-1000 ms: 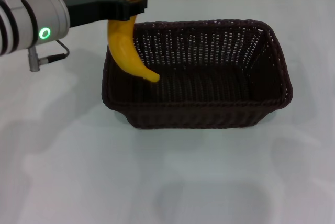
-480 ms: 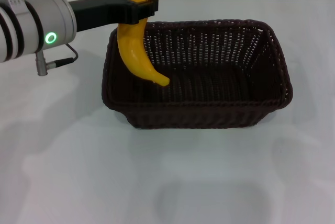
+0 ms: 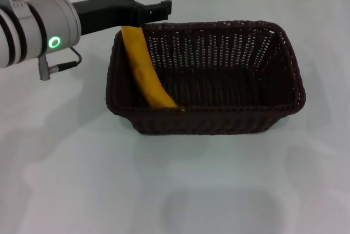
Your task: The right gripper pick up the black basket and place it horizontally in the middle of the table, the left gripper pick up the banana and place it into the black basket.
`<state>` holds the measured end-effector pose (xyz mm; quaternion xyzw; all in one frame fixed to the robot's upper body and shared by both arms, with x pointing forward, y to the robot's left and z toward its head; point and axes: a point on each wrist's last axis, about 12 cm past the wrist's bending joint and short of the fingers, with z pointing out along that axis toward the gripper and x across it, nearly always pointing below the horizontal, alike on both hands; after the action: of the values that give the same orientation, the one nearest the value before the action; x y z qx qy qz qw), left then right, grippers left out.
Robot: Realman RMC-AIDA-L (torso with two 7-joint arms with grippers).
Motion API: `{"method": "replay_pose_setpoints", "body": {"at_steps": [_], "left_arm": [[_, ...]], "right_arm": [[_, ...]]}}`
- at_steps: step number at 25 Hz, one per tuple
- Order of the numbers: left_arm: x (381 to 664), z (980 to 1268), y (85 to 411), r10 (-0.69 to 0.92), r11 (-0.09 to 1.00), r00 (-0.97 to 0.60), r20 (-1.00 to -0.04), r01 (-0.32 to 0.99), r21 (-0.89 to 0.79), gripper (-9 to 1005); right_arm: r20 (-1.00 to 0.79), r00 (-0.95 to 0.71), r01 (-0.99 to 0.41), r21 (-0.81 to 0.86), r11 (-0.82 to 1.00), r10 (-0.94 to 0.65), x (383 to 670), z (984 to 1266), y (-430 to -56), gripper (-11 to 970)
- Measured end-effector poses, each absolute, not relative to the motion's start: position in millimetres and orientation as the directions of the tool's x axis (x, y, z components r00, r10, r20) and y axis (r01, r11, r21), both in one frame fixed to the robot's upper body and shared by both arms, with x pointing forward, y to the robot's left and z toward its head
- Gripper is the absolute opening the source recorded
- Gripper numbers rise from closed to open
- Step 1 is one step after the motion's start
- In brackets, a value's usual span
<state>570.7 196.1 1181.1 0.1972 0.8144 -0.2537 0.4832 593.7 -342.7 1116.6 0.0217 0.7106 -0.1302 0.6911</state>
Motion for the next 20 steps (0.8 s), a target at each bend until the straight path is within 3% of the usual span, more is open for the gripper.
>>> {"method": "replay_pose_setpoints", "body": {"at_steps": [4,15,20], "left_arm": [[569.9,1177.7,201.7,0.064,0.819,-0.415,-0.907,0.541,-0.189,867],[561.7,1182.9,220.5,0.009,0.877,-0.29,-0.957,0.462,-0.132,890],[550.6,1186.7,233.2,-0.015,0.927,-0.183,-0.983,0.366,-0.082,889]], "right_arm": [[-0.988,-0.008,0.225,-0.152,0.962,-0.154,591.8,1119.4,-341.9,675],[-0.988,0.016,0.249,-0.144,0.958,-0.153,586.2,1119.4,-346.6,675],[-0.982,0.033,0.245,-0.171,0.954,-0.184,584.2,1118.9,-347.1,675]]}}
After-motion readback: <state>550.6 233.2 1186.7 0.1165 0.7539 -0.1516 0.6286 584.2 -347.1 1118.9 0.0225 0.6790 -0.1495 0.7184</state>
